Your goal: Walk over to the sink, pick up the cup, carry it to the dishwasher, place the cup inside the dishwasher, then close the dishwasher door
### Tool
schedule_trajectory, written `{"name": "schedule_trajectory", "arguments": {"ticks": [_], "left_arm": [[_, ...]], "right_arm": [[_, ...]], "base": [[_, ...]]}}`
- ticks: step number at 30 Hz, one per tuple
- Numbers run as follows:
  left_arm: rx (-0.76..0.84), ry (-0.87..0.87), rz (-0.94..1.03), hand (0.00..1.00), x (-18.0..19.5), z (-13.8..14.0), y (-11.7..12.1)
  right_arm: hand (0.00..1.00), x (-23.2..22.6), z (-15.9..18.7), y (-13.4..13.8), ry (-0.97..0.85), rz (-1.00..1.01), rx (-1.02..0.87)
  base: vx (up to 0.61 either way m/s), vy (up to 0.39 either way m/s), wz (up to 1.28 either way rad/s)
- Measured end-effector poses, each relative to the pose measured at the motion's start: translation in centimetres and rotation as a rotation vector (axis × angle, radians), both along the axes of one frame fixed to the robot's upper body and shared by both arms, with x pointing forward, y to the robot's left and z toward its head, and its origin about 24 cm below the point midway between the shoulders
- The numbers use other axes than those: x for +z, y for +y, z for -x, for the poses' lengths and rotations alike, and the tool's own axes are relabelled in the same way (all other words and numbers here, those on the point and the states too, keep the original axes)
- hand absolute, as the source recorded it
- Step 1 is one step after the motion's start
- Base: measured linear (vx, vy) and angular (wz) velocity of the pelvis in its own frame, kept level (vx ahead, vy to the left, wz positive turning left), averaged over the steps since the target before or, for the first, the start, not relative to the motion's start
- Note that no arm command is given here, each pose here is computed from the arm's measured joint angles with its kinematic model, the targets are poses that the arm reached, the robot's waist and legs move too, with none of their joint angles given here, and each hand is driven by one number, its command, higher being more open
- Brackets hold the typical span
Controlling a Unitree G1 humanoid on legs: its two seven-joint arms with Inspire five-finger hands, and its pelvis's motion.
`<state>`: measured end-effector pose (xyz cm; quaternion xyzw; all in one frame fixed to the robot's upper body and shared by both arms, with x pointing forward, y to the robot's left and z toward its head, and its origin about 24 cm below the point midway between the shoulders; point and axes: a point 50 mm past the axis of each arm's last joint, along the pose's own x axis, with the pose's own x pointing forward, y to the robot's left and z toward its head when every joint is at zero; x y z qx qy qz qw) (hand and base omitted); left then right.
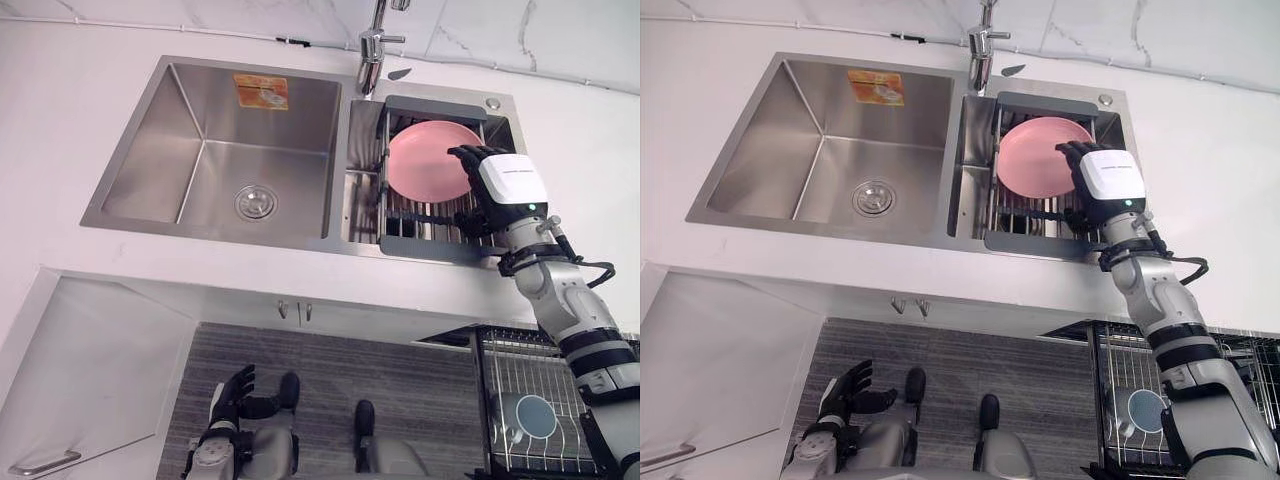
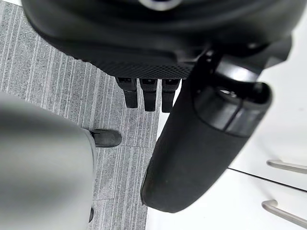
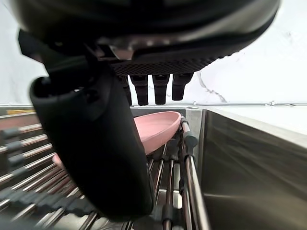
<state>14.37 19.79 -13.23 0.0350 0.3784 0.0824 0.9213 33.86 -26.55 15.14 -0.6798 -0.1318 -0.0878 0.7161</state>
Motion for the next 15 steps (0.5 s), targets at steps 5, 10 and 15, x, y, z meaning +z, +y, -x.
{"name": "schedule_trajectory", "arguments": {"ticks": [5, 10, 15], "left_arm": [[0.001, -0.008, 0.005, 0.9, 0.0, -0.1, -0.2], [0.0, -0.027, 0.006, 0.9, 0.3, -0.4, -0.2], [-0.001, -0.059, 0.008, 0.9, 0.7, -0.9, -0.3]], "right_arm": [[0.9, 1.1, -0.8, 0.2, -0.029, 0.002, -0.013], [0.9, 2.2, -1.5, -0.2, -0.052, -0.004, -0.044], [0.9, 3.5, -2.2, -0.3, -0.081, -0.02, -0.065]], "base": [[0.0, 0.0, 0.0], [-0.01, -0.004, 0.04], [0.0, -0.003, 0.02]]}}
